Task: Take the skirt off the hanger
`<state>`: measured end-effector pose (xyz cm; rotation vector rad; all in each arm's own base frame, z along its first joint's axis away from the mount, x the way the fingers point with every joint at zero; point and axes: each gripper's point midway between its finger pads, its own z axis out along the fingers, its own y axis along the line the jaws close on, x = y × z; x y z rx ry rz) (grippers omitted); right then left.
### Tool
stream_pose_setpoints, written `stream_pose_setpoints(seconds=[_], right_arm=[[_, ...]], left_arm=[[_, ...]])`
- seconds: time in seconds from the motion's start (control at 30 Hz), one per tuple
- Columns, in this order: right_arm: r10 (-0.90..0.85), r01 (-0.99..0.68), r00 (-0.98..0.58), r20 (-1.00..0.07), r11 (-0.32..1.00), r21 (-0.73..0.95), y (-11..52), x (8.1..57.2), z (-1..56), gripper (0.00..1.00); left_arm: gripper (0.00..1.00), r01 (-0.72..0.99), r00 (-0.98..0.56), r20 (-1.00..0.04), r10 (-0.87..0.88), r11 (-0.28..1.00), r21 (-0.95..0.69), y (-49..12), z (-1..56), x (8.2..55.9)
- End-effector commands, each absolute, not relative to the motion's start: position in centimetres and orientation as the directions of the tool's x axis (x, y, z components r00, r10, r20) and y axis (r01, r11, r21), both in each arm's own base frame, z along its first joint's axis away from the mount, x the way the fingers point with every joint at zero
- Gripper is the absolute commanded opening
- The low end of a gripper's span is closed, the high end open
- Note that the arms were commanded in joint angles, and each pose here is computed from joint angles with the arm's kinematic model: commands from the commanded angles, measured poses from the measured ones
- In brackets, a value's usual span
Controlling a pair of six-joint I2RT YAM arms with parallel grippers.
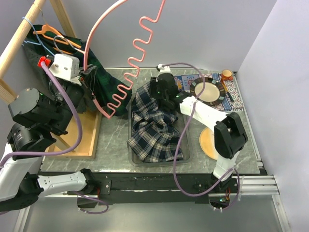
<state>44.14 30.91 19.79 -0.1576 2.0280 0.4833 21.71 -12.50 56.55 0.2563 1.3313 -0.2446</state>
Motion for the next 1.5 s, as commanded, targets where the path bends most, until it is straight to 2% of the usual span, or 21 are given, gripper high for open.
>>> stream_pose_setpoints(seconds=[0.0,0.17,0.3,0.33,0.37,0.47,0.57,0.67,0.8,0.93,1.0,1.03,1.1,1.13,1.2,1.23,1.3,1.33,1.4,1.43,1.47], right_arm=[[0.080,-0.307,-0.458,-0.885,0.920,0.243,30.1,45.2,21.6,0.59],[0.064,-0.273,-0.523,-0.850,0.932,0.238,29.8,46.4,17.5,0.74],[0.049,-0.277,-0.540,-0.840,0.932,0.233,30.1,47.5,15.8,0.73],[0.041,-0.298,-0.545,-0.838,0.924,0.239,30.6,47.6,15.7,0.68],[0.033,-0.310,-0.542,-0.840,0.921,0.236,30.8,47.7,15.8,0.48],[0.037,-0.330,-0.510,-0.859,0.914,0.235,30.9,47.0,17.8,0.11],[0.079,-0.364,-0.427,-0.901,0.897,0.251,30.4,45.7,22.3,0.00],[0.089,-0.377,-0.414,-0.906,0.889,0.260,29.9,43.9,24.9,0.00],[0.096,-0.392,-0.472,-0.876,0.868,0.306,30.0,38.8,23.7,0.00],[0.065,-0.418,-0.580,-0.812,0.832,0.365,32.3,30.0,18.7,0.00],[0.102,-0.398,-0.611,-0.785,0.818,0.416,32.7,28.3,17.3,0.00],[0.107,-0.379,-0.662,-0.741,0.806,0.454,32.6,26.5,14.3,0.00],[0.146,-0.362,-0.679,-0.719,0.785,0.502,33.2,25.9,12.6,0.00],[0.125,-0.332,-0.715,-0.688,0.804,0.493,32.8,25.3,9.6,0.00],[0.093,-0.315,-0.739,-0.667,0.828,0.464,32.8,25.2,7.5,0.00],[0.075,-0.312,-0.745,-0.663,0.839,0.445,32.9,25.4,6.8,0.00],[0.067,-0.304,-0.742,-0.667,0.853,0.424,32.6,25.5,6.8,0.10],[0.081,-0.312,-0.725,-0.684,0.846,0.431,32.6,25.7,8.2,0.23],[0.092,-0.312,-0.705,-0.703,0.850,0.425,31.6,25.5,10.6,0.41],[0.089,-0.332,-0.690,-0.719,0.843,0.423,31.5,25.5,12.2,0.56],[0.086,-0.352,-0.678,-0.730,0.834,0.425,31.3,25.2,13.7,0.63]], left_arm=[[0.01,0.333,0.252,-0.960,-0.125,0.942,-0.035,-11.5,58.6,20.7],[0.01,0.330,0.254,-0.960,-0.119,0.944,-0.029,-11.5,58.4,20.8],[0.01,0.320,0.249,-0.964,-0.093,0.948,-0.009,-11.9,57.9,21.3],[0.01,0.313,0.250,-0.965,-0.082,0.950,0.001,-11.9,57.8,21.4],[0.01,0.308,0.248,-0.966,-0.073,0.952,0.007,-11.9,57.7,21.5],[0.01,0.297,0.243,-0.968,-0.061,0.955,0.015,-12.0,57.4,21.8],[0.01,0.296,0.245,-0.967,-0.071,0.955,0.005,-11.9,57.5,21.7],[0.01,0.297,0.243,-0.967,-0.080,0.955,-0.004,-11.8,57.5,21.6],[0.01,0.291,0.242,-0.966,-0.086,0.957,-0.012,-11.4,57.5,21.4],[0.01,0.266,0.254,-0.963,-0.090,0.964,-0.020,-10.5,57.6,21.3],[0.01,0.261,0.255,-0.963,-0.092,0.965,-0.023,-10.2,57.6,21.2],[0.01,0.257,0.256,-0.962,-0.094,0.966,-0.026,-10.1,57.6,21.1],[0.01,0.256,0.258,-0.961,-0.101,0.966,-0.032,-9.9,57.5,21.1],[0.01,0.254,0.260,-0.960,-0.107,0.966,-0.038,-9.8,57.5,21.0],[0.01,0.253,0.260,-0.960,-0.107,0.967,-0.039,-9.8,57.1,21.0],[0.01,0.248,0.264,-0.958,-0.108,0.968,-0.041,-9.7,57.1,21.1],[0.01,0.243,0.259,-0.961,-0.101,0.969,-0.036,-9.9,56.8,21.2],[0.01,0.243,0.255,-0.963,-0.089,0.970,-0.025,-10.0,56.6,21.3],[0.01,0.247,0.249,-0.966,-0.070,0.969,-0.006,-10.2,56.6,21.4],[0.01,0.274,0.254,-0.966,-0.043,0.961,0.029,-10.7,56.5,21.2],[0.01,0.302,0.248,-0.969,-0.008,0.951,0.069,-11.2,55.9,21.1]])
